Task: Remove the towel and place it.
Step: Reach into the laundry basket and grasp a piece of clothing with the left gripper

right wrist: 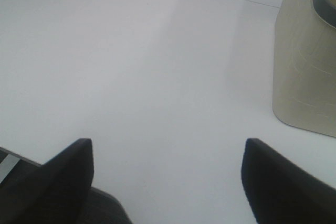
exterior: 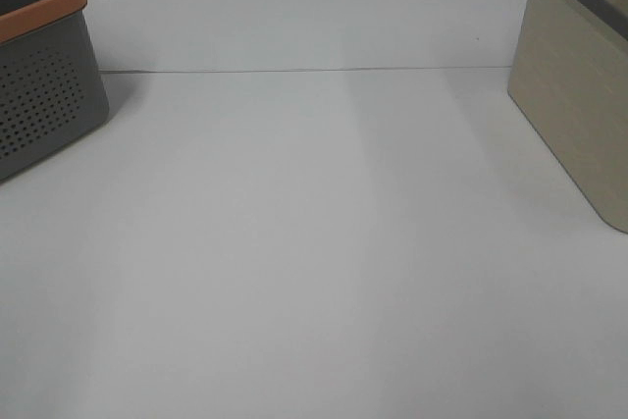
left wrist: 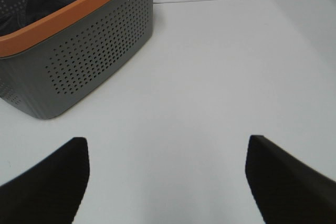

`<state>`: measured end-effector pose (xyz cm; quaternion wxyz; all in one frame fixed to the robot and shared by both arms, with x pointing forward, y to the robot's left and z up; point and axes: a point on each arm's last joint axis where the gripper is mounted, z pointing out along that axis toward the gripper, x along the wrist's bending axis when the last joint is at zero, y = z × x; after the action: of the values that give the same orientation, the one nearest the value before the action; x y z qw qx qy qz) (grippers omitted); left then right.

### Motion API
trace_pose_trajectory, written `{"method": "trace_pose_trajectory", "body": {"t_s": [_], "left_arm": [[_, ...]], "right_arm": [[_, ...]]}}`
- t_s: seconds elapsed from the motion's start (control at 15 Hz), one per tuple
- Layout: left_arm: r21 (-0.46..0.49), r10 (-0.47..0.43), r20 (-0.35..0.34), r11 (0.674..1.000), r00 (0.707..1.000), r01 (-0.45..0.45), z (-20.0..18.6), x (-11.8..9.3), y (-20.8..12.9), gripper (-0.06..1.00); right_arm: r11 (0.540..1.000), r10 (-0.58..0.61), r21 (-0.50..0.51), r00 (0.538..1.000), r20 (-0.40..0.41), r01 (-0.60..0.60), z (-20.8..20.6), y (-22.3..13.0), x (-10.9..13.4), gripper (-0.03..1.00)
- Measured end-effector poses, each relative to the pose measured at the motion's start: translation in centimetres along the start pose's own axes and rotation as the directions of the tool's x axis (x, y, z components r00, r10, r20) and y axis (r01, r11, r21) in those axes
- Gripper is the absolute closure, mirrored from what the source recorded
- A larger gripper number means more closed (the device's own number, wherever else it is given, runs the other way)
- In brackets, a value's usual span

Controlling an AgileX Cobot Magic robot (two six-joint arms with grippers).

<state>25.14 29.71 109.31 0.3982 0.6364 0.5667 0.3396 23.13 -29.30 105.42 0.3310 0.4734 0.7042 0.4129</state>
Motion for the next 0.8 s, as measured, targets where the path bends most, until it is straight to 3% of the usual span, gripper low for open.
{"method": "trace_pose_trajectory", "body": {"t_s": [0.2,0.6,0.8], "left_arm": [[0.077,-0.003,0.0,0.997,1.0,0.003,1.4,0.0,3.8,0.18],[0.175,0.025,0.004,0.984,1.0,-0.025,4.4,0.1,8.2,0.18],[0.237,0.09,0.022,0.967,0.996,-0.093,7.5,0.2,11.8,0.18]], "right_arm": [[1.0,0.0,0.0,1.0,0.0,0.0,0.0,0.0,0.0,0.2],[1.0,0.0,0.0,1.0,0.0,0.0,0.0,0.0,0.0,0.2],[1.0,0.0,0.0,1.0,0.0,0.0,0.0,0.0,0.0,0.2]]}}
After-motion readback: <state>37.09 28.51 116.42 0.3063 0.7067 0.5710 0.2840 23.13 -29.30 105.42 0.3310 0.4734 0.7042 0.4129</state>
